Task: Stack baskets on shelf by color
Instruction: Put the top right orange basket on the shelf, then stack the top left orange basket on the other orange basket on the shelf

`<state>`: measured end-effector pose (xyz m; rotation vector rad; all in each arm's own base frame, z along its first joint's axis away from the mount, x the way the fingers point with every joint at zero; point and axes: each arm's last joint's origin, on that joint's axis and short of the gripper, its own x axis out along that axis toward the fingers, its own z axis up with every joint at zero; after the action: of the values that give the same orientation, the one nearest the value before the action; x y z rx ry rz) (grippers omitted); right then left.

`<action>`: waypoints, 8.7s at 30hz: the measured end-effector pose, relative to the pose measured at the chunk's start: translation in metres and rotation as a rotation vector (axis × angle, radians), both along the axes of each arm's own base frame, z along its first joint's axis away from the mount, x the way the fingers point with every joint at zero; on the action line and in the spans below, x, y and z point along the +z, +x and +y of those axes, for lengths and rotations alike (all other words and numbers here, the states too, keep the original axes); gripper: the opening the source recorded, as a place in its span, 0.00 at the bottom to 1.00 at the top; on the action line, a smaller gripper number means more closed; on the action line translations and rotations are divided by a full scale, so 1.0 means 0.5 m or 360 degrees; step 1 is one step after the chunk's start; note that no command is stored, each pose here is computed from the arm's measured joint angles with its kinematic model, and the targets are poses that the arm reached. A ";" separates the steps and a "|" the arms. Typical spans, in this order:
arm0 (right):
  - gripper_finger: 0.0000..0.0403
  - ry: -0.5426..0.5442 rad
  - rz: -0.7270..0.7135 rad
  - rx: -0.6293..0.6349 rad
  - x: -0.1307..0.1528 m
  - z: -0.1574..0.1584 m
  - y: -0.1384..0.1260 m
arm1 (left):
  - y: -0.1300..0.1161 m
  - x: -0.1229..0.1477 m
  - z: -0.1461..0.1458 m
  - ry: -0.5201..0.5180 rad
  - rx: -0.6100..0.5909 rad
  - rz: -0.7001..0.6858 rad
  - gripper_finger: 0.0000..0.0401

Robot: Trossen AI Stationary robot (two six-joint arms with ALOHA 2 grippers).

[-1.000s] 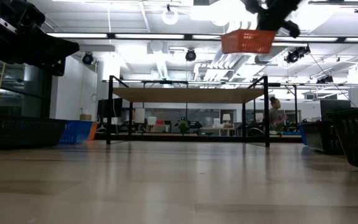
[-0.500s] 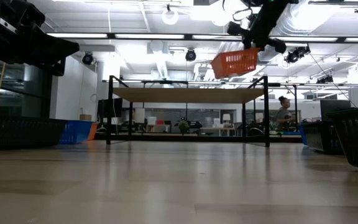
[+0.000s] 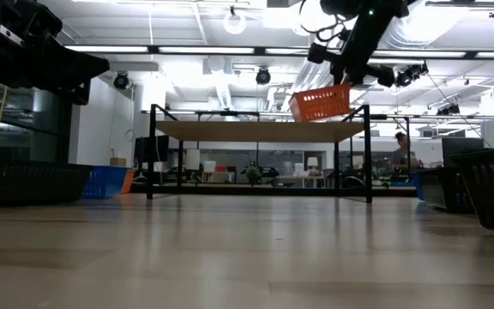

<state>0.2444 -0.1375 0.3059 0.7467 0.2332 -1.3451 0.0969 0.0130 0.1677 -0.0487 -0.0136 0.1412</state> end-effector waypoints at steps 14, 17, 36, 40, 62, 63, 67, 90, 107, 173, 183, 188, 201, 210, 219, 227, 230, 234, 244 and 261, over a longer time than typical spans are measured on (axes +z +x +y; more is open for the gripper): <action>0.03 0.0004 0.0108 -0.0022 -0.015 -0.003 -0.009 | 0.000 0.000 0.000 0.0000 0.0000 0.0000 0.00; 0.05 0.0004 0.0125 -0.0015 -0.015 -0.003 -0.010 | 0.000 0.000 0.000 0.0000 0.0000 0.0000 0.00; 0.33 -0.0137 0.0246 -0.0028 0.029 -0.024 -0.029 | 0.000 0.000 0.000 0.0000 0.0000 0.0001 0.00; 0.37 -0.0258 0.0285 0.0113 0.088 -0.008 -0.043 | 0.000 0.000 0.000 0.0000 0.0000 0.0000 0.00; 0.01 0.0132 0.0776 0.1970 -0.045 0.355 -0.074 | 0.000 0.000 0.000 0.0000 0.0000 0.0001 0.00; 0.02 0.0114 0.0795 0.1945 -0.065 0.355 -0.076 | 0.000 0.000 0.000 0.0000 0.0000 0.0001 0.00; 0.03 -0.0001 0.0814 0.1854 -0.148 0.337 -0.077 | 0.000 0.000 0.000 0.0000 0.0000 0.0000 0.00; 0.00 -0.0613 0.0810 0.1330 -0.242 0.188 -0.139 | 0.000 0.001 0.001 0.0219 0.0017 0.0027 0.00; 0.00 -0.0427 0.0527 0.1637 -0.244 0.158 -0.140 | -0.001 0.006 0.003 -0.0185 0.0067 -0.0080 0.00; 0.00 -0.0918 -0.0093 0.1817 -0.169 0.275 -0.091 | 0.084 -0.020 0.374 -0.1043 0.2178 0.1152 0.46; 0.00 -0.0910 -0.0102 0.1812 -0.168 0.275 -0.091 | 0.085 -0.020 0.374 -0.1055 0.2193 0.1135 0.12; 0.00 -0.0910 -0.0101 0.1812 -0.168 0.275 -0.091 | 0.084 -0.020 0.374 -0.1055 0.2195 0.1139 0.03; 0.00 -0.0910 -0.0102 0.1812 -0.168 0.275 -0.091 | 0.078 0.010 0.366 -0.1010 0.2184 0.1054 0.00; 0.00 -0.0908 -0.0103 0.1812 -0.168 0.275 -0.091 | 0.060 0.077 0.343 -0.0943 0.2165 0.0815 0.00; 0.00 -0.0892 -0.0119 0.1805 -0.168 0.275 -0.091 | 0.053 0.096 0.332 -0.0938 0.2116 0.0765 0.00; 0.00 -0.0892 -0.0119 0.1805 -0.168 0.275 -0.091 | 0.058 0.079 0.318 -0.0932 0.2098 0.0833 0.00; 0.00 -0.0892 -0.0119 0.1805 -0.168 0.275 -0.091 | 0.069 0.067 0.315 -0.0923 0.2086 0.0885 0.00; 0.00 -0.0892 -0.0119 0.1805 -0.168 0.275 -0.091 | 0.084 0.050 0.318 -0.0929 0.2071 0.0942 0.00; 0.00 -0.0888 -0.0126 0.1810 -0.168 0.275 -0.091 | 0.104 0.000 0.333 -0.0918 0.2117 0.1103 0.00; 0.00 -0.0867 -0.0146 0.1800 -0.168 0.275 -0.091 | 0.080 0.008 0.344 -0.0862 0.2273 0.1098 0.16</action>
<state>0.1988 -0.0001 0.2218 0.1231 0.1571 -0.2535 0.1368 0.1852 0.1718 -0.5292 0.6952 1.5823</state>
